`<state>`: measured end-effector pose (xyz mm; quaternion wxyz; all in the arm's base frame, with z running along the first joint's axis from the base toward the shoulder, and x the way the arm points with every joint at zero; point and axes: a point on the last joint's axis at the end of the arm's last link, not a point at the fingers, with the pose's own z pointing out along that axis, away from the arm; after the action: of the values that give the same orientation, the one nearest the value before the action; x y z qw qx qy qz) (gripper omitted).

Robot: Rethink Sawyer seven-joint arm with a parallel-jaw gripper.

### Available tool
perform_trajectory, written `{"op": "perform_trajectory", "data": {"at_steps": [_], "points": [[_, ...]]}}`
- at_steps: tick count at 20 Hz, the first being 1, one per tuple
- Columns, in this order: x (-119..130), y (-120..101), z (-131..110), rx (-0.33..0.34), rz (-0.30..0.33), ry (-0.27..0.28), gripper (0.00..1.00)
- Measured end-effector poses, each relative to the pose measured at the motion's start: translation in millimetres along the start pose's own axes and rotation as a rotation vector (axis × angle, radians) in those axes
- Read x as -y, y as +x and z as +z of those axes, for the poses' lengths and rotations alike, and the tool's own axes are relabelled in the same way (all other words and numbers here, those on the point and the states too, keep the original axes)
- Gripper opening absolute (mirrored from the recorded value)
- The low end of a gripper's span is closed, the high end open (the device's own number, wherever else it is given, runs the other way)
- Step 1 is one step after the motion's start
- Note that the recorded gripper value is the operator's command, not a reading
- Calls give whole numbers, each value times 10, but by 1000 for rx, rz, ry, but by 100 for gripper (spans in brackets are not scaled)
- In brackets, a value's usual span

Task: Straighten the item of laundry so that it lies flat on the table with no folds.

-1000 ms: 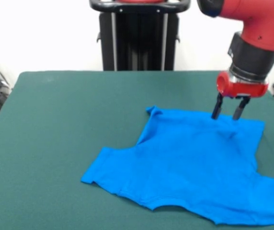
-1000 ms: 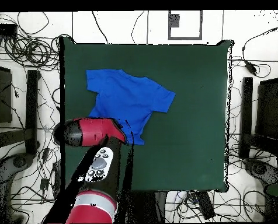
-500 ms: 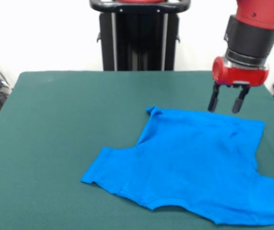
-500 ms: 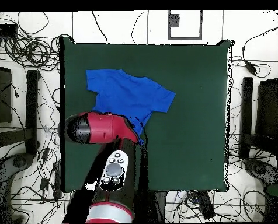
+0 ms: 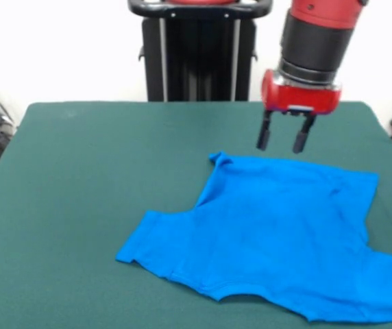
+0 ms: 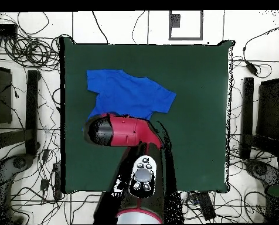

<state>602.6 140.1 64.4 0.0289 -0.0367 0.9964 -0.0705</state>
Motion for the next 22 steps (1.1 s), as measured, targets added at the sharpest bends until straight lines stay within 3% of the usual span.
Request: {"op": "perform_trajectory", "data": {"at_steps": [9,22], "points": [[161,338,196,-65,-47,11,100],[29,465,297,-80,-121,4,100]]}}
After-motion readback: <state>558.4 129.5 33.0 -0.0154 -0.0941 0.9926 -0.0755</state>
